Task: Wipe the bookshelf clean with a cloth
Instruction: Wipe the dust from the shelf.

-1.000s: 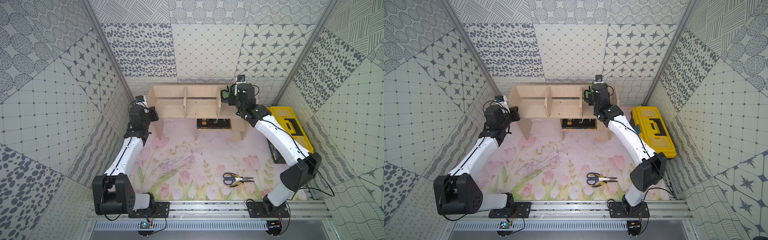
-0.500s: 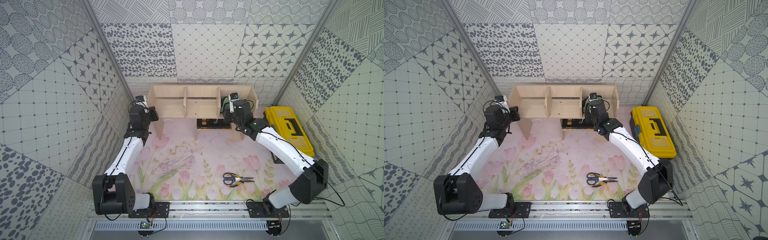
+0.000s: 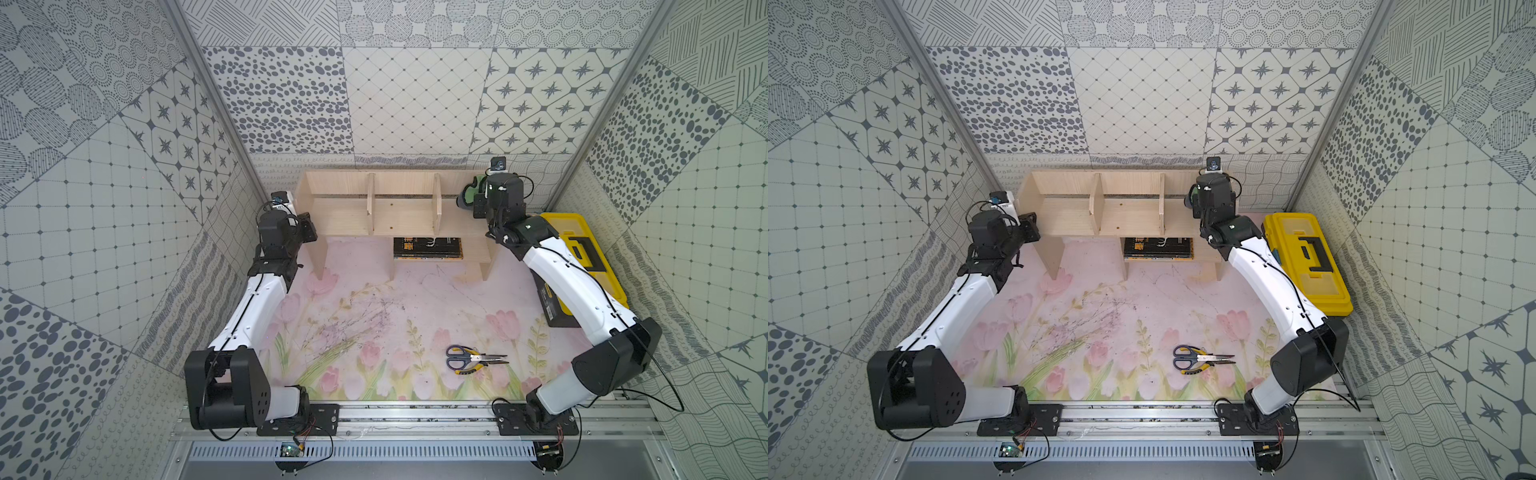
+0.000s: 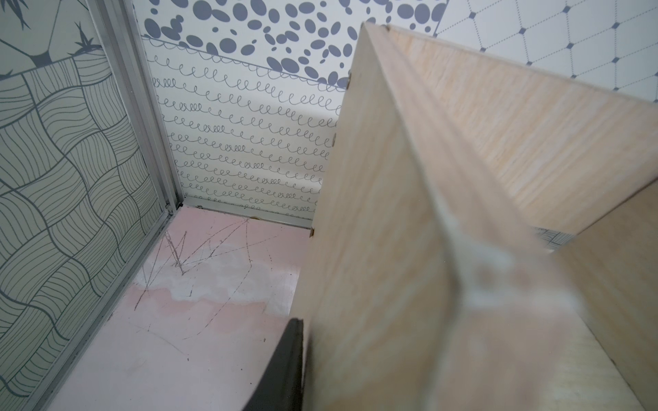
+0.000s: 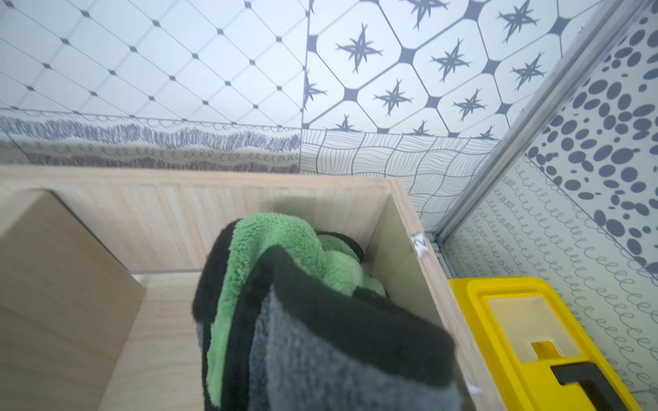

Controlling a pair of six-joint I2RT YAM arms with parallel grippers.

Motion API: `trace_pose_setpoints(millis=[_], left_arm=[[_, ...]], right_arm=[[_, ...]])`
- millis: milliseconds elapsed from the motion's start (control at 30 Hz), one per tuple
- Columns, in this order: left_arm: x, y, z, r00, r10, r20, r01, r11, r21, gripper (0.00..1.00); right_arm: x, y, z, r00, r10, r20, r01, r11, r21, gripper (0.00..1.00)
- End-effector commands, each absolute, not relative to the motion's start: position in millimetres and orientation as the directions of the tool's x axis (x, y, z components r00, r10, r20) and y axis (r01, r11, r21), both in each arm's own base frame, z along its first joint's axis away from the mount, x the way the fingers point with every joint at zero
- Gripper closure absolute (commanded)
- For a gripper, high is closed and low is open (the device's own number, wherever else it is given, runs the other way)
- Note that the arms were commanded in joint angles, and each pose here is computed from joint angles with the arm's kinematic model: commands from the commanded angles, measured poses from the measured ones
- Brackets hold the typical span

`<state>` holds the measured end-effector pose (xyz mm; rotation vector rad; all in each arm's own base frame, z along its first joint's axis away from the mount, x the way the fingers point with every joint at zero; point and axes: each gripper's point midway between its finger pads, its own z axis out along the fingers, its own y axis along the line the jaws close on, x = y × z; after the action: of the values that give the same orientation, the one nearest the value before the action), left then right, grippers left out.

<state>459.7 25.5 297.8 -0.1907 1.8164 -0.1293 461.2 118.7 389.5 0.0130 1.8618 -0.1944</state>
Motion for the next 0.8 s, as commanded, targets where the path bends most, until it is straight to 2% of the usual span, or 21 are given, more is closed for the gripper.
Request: trace_pose_setpoints(millis=[0,167,300,400,533,767], left_arm=[[457.0,1.3,277.9,-0.330,-0.388,-0.861,-0.014,0.914,-0.406,1.00],[456.6,0.4,278.5,-0.330,-0.387,-0.861,-0.012,0.914,-0.406,1.00],[456.4,0.5,279.7,-0.327,-0.388,-0.862,-0.012,0.913,-0.407,1.00],[457.1,0.9,279.0,-0.328,-0.390,-0.860,-0.012,0.913,-0.409,1.00],[456.2,0.5,277.9,-0.329,-0.387,-0.862,-0.014,0.914,-0.405,1.00],[457.6,1.0,275.4,-0.333,-0.390,-0.858,-0.016,0.913,-0.409,1.00]], right_arm=[[452.9,154.6,453.9,-0.132,-0.080,-0.988,0.039,0.996,-0.086,1.00],[425.0,215.5,514.6,0.010,-0.152,-0.988,-0.046,0.987,-0.152,1.00],[408.6,265.4,531.9,0.066,-0.174,-0.983,-0.133,0.974,-0.182,1.00],[411.9,307.6,504.4,0.025,-0.205,-0.978,-0.196,0.959,-0.206,1.00],[416.2,344.5,450.0,-0.051,-0.274,-0.960,-0.198,0.945,-0.259,1.00],[403.0,351.3,370.4,-0.218,-0.198,-0.956,-0.275,0.952,-0.135,1.00]])
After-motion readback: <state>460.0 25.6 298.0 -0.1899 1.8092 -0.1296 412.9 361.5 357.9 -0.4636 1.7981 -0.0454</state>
